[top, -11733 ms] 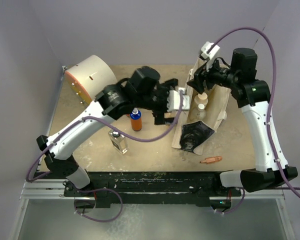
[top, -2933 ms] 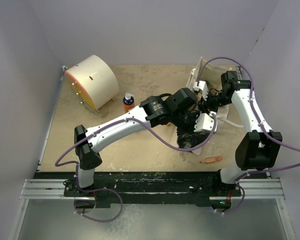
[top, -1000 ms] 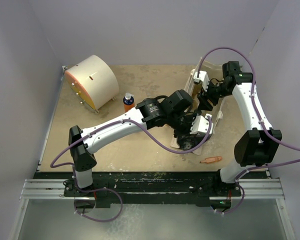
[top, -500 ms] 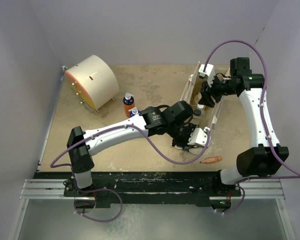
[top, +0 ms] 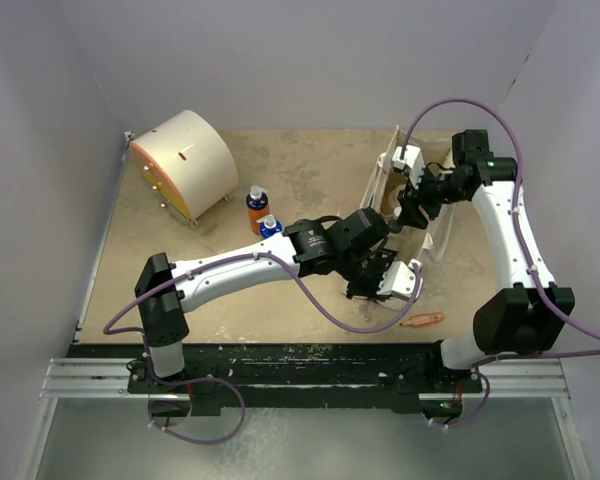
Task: Place the personal care products into the canvas bag
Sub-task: Place the care product in the canvas bag, then adjust the care product in the canvas bag.
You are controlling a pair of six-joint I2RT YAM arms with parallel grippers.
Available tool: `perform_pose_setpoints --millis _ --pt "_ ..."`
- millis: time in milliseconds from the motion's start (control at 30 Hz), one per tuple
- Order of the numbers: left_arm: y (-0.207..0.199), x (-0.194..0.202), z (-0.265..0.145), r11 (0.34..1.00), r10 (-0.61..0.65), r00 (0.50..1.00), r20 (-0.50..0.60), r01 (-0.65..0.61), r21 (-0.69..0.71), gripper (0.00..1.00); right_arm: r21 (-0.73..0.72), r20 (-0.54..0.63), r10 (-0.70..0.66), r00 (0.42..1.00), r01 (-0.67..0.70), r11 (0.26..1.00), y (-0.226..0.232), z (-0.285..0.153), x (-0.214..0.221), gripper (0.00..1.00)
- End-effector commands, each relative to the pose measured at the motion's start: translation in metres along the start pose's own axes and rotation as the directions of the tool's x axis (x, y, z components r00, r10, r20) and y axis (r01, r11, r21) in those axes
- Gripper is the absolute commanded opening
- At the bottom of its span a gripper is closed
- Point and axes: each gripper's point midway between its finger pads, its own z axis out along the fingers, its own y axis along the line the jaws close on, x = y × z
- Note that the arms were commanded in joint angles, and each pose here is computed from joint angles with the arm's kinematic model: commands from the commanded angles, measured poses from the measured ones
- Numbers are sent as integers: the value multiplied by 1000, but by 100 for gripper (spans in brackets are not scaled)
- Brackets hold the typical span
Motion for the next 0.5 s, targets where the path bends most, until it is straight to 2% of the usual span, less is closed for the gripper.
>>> perform_pose_setpoints --millis 0,300,467 --pt "-17 34 21 995 -70 994 -82 76 71 0 -6 -16 -19 1000 18 1000 8 -3 7 60" --pt "-18 27 13 995 -57 996 -70 62 73 4 93 -37 44 998 -41 995 -5 1 16 69" --pt "-24 33 17 994 -51 996 -68 57 96 10 122 -80 66 995 -56 991 -3 7 27 69"
